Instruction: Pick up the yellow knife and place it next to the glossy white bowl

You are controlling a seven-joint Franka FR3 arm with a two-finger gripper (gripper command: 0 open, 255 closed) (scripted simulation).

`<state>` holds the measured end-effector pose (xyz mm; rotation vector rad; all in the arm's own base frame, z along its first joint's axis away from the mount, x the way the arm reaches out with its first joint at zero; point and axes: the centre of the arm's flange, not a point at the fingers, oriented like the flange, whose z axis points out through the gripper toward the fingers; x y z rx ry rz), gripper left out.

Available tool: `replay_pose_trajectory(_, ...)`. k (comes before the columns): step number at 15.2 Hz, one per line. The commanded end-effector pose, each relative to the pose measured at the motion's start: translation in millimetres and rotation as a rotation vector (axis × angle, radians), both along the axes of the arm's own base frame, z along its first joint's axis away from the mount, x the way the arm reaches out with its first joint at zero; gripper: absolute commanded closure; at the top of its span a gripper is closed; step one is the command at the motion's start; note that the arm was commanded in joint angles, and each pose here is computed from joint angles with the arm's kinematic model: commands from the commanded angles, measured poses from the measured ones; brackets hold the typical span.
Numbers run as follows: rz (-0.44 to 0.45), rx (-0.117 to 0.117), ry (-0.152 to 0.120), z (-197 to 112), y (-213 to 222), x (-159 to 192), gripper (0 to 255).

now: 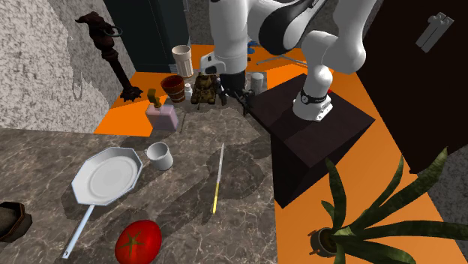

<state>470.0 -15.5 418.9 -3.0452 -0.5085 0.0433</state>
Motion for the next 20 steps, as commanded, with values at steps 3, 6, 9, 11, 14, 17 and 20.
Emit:
replay_pose_trajectory(3,0.116,-0.004,0.017,-44.7,6.8,31.4,0)
replay_pose_trajectory(6,0.201,-0.006,0.031,-78.3,14.8,53.9,0)
replay_pose_trajectory(9,0.285,-0.008,0.044,-112.3,24.5,75.1,0)
replay_pose_trajectory(11,0.342,-0.01,0.053,-135.1,31.9,88.6,0)
replay_pose_trajectory(14,0.426,-0.012,0.066,-169.6,44.4,107.5,0)
replay_pose_trajectory(17,0.511,-0.014,0.08,-204.4,58.3,124.9,0)
replay_pose_trajectory(20,0.571,-0.016,0.089,-229.0,68.9,136.1,0)
